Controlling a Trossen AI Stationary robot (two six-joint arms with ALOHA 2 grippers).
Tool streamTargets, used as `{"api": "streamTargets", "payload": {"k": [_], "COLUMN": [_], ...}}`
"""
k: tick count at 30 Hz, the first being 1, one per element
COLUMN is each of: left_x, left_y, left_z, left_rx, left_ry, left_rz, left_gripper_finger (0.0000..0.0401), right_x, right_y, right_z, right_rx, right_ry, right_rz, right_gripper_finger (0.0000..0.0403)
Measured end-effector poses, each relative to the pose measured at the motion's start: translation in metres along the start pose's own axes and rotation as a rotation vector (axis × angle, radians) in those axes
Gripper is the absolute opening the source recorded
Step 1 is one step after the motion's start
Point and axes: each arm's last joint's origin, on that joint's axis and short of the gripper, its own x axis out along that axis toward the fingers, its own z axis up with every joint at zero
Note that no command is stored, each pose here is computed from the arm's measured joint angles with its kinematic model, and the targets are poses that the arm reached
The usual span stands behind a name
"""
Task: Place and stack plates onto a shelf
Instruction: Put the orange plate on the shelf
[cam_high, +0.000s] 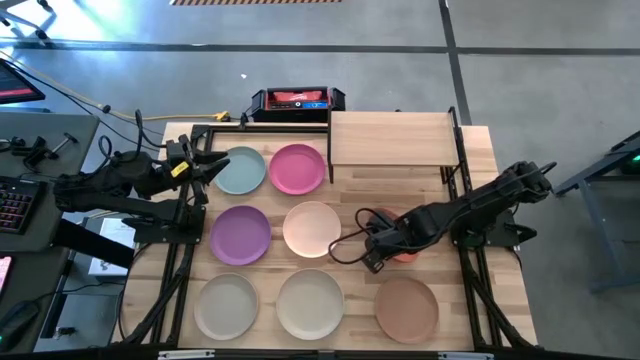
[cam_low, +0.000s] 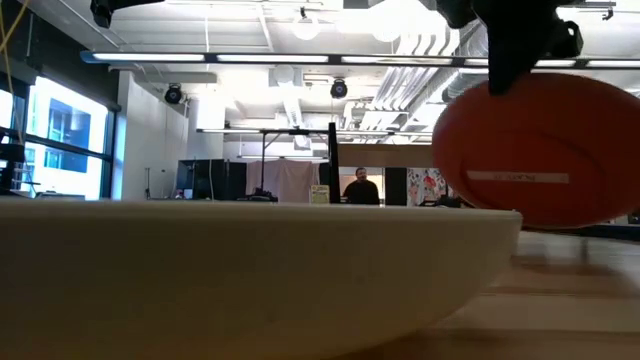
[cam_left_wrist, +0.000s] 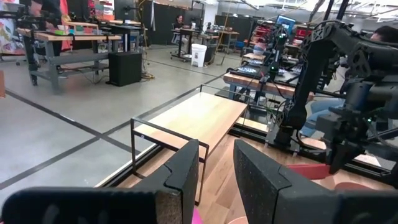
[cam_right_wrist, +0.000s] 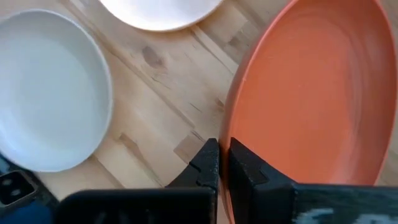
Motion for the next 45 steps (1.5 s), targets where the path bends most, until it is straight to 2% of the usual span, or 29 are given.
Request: {"api": "streamTargets", "payload": {"k": [11,19,25,31,39,45], "left_x": [0.000,0.000,0.000,0.000,0.000,0.000], "left_y": [0.000,0.000,0.000,0.000,0.000,0.000], "left_z": [0.000,0.000,0.000,0.000,0.000,0.000], "left_rx": [0.000,0.000,0.000,0.000,0.000,0.000], "left_ry": [0.000,0.000,0.000,0.000,0.000,0.000], "left_rz": [0.000,0.000,0.000,0.000,0.000,0.000], "left_gripper_finger": [0.0090,0.0090,0.0090,0.0090,0.0090,0.0090], "right_x": [-0.042,-0.086,-0.106,-0.113,-0.108,-0.101], "right_y": [0.013,0.004,-0.010,-0.024,-0.040,-0.053], "right_z": [0.013,0.028,0.042,0.055,0.077,0.098], "right_rx": [-0.089,-0.145,-0.202,-0.255,-0.356,-0.388], "right_ry": [-0.052,-0.176,-0.221,-0.233,-0.231,-0.198], "right_rz": [0.059,-0.066,-0.176,-0.272,-0.395,-0.463], "right_gripper_finger": [0.0000,0.0000,0.0000,0.0000,0.0000,0.0000]}}
